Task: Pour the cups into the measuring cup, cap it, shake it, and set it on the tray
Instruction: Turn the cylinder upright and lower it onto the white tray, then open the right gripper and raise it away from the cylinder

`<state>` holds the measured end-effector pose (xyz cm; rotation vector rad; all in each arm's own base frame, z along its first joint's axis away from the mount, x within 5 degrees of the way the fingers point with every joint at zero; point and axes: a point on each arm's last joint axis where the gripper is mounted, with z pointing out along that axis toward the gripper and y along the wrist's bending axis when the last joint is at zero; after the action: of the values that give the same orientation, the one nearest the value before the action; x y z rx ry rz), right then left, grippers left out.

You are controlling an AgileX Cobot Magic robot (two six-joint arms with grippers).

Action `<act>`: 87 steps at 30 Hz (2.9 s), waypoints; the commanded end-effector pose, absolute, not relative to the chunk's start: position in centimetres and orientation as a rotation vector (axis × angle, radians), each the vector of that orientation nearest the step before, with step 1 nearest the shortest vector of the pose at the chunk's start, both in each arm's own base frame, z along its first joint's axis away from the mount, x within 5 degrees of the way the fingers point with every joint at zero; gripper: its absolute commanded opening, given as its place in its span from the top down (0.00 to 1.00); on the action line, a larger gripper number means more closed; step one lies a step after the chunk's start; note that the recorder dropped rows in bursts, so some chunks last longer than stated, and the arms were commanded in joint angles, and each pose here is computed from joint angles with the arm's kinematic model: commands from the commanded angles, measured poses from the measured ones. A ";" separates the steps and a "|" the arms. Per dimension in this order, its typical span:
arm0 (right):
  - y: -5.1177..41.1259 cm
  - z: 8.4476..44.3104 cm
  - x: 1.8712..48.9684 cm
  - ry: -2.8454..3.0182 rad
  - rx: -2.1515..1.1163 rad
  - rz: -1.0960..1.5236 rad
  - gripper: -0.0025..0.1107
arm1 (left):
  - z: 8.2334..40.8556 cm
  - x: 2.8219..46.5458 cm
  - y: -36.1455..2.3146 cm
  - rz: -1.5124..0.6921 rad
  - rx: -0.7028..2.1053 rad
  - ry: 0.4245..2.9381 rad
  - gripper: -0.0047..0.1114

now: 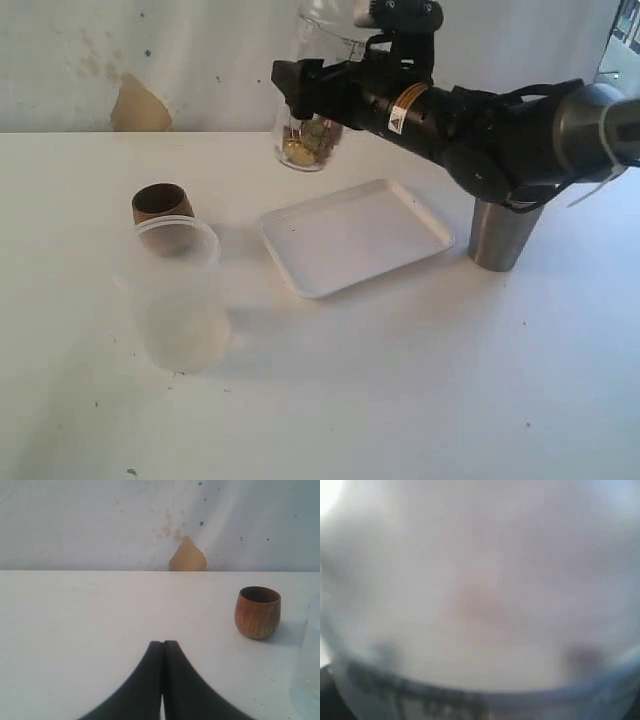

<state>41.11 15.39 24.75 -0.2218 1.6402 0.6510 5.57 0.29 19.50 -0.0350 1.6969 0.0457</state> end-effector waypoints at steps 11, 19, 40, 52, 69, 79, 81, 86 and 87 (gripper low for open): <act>14.5 20.2 42.2 1.836 -0.372 0.429 0.98 | 19.5 5.6 0.3 0.042 -0.034 1.687 0.96; 15.0 15.3 43.1 1.768 -0.427 0.514 0.98 | 19.5 5.6 0.3 0.042 -0.034 1.687 0.96; 14.4 14.6 43.2 1.852 -0.382 0.494 0.05 | 19.5 5.6 0.3 0.042 -0.034 1.687 0.96; 14.2 20.5 42.6 1.714 -0.391 0.484 0.05 | 19.5 5.6 0.3 0.042 -0.034 1.687 0.96; 12.1 35.3 35.7 1.662 -0.335 0.323 0.16 | 19.5 5.6 0.3 0.042 -0.034 1.687 0.96; 10.4 37.8 29.8 1.607 -0.281 0.373 0.97 | 19.5 5.6 0.3 0.042 -0.034 1.687 0.96; 9.9 38.2 28.4 1.593 -0.277 0.371 0.98 | 19.5 5.6 0.3 0.042 -0.034 1.687 0.96; 8.4 39.8 24.0 1.532 -0.242 0.379 0.98 | 19.5 5.6 0.3 0.042 -0.034 1.687 0.96; 8.0 40.0 23.1 1.530 -0.227 0.375 0.98 | 19.5 5.6 0.3 0.042 -0.034 1.687 0.96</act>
<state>25.32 8.83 39.50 -0.2549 1.5444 0.3768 5.57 0.29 19.50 -0.0350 1.6969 0.0457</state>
